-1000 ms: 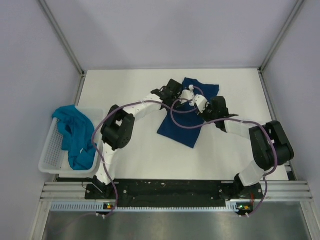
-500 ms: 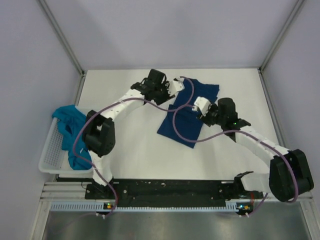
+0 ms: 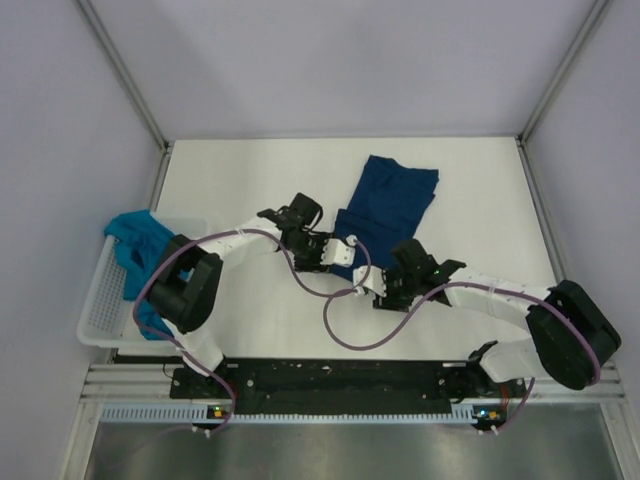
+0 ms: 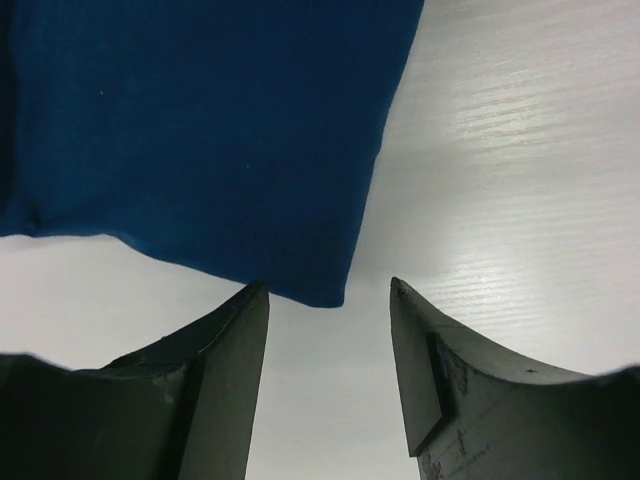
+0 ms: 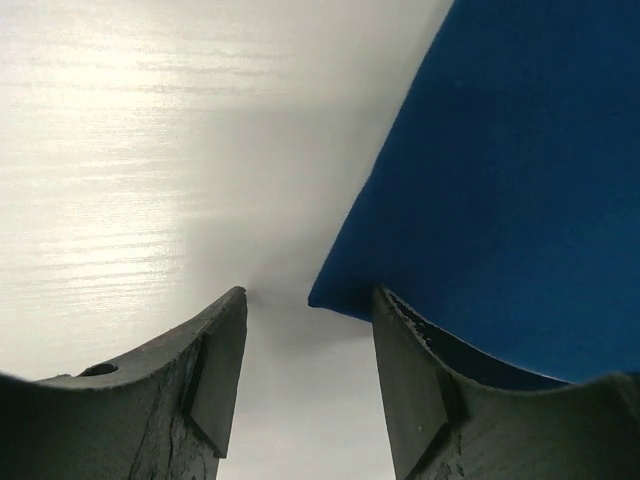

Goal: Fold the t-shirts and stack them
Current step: Grab one side of the 2/3 rectangular tshirt with both arms

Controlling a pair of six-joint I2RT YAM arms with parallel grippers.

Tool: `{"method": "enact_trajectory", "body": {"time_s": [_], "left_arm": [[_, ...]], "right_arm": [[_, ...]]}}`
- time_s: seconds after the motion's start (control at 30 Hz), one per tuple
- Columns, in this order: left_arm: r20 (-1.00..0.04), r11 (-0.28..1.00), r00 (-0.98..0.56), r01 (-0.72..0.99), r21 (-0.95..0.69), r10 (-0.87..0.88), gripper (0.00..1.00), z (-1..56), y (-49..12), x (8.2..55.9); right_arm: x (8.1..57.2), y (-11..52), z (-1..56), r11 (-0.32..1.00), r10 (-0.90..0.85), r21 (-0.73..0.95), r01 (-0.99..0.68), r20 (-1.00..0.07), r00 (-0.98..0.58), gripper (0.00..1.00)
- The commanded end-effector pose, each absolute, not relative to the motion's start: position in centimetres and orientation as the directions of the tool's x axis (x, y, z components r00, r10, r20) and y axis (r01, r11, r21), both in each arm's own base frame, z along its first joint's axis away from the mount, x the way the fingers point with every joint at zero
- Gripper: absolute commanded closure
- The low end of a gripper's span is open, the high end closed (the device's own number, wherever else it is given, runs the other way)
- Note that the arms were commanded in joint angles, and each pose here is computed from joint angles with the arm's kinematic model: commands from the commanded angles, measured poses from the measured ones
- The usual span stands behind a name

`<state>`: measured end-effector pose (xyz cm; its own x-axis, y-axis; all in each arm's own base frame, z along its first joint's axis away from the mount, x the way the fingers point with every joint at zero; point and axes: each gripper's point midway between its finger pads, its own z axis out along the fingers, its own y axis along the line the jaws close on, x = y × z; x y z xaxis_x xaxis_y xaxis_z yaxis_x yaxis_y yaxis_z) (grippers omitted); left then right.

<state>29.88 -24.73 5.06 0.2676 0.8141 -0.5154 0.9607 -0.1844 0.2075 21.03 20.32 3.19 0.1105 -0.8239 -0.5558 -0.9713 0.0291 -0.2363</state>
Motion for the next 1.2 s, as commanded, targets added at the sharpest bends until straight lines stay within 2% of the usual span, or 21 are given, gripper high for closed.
{"method": "enact_trajectory", "body": {"time_s": [0.0,0.1,0.23,0.37,0.57,0.67,0.87,0.93,0.97,1.03,1.07,1.1,1.17], "left_arm": [[-0.518,-0.243,0.370,0.923,0.298,0.771,0.43,5.2,-26.7,30.9],[-0.515,-0.235,0.366,0.924,0.303,0.775,0.43,4.7,-26.8,31.1],[-0.473,-0.246,0.361,0.925,0.288,0.804,0.45,3.1,-26.5,31.1],[-0.415,-0.285,0.361,0.929,0.236,0.835,0.47,1.8,-25.2,30.2],[-0.369,-0.316,0.380,0.922,0.224,0.848,0.46,1.2,-24.2,29.9],[-0.364,-0.327,0.379,0.924,0.199,0.851,0.46,1.0,-24.0,29.6],[-0.371,-0.380,0.407,0.913,0.146,0.835,0.46,0.7,-23.3,27.7],[-0.366,-0.361,0.397,0.918,0.166,0.842,0.51,0.4,-23.4,28.2],[-0.365,-0.348,0.387,0.922,0.171,0.847,0.58,0.2,-23.4,28.4],[-0.368,-0.312,0.369,0.928,0.206,0.854,0.76,-0.1,-23.8,29.2],[-0.366,-0.293,0.355,0.931,0.216,0.860,0.90,-0.1,-23.9,29.6],[-0.365,-0.277,0.346,0.933,0.229,0.864,1.00,-0.1,-24.0,29.9],[-0.370,-0.231,0.310,0.943,0.241,0.876,1.00,0.4,-24.1,30.4]], "right_arm": [[22.1,20.9,2.6,0.052,-0.834,-0.257,-0.965,-0.542,0.100,0.47],[22.8,20.9,2.3,0.073,-0.843,-0.272,-0.960,-0.531,0.086,0.48],[23.4,20.8,1.8,0.099,-0.852,-0.282,-0.954,-0.519,0.065,0.56],[23.3,20.1,1.0,0.114,-0.872,-0.261,-0.959,-0.488,0.030,0.77],[23.1,20.0,1.3,0.101,-0.875,-0.264,-0.959,-0.482,0.041,0.96],[23.1,19.8,1.4,0.103,-0.879,-0.269,-0.958,-0.475,0.040,1.00],[23.3,19.7,1.7,0.107,-0.878,-0.281,-0.954,-0.477,0.042,1.00],[23.3,19.8,1.8,0.108,-0.877,-0.283,-0.953,-0.478,0.043,1.00],[23.4,19.8,1.9,0.110,-0.877,-0.285,-0.952,-0.478,0.042,1.00],[23.4,19.8,2.1,0.114,-0.875,-0.288,-0.951,-0.482,0.041,1.00],[23.4,19.9,2.2,0.115,-0.872,-0.289,-0.950,-0.487,0.042,1.00],[23.4,19.9,2.5,0.118,-0.869,-0.293,-0.949,-0.494,0.045,1.00],[23.5,20.1,3.0,0.124,-0.861,-0.304,-0.945,-0.506,0.050,1.00]]}}
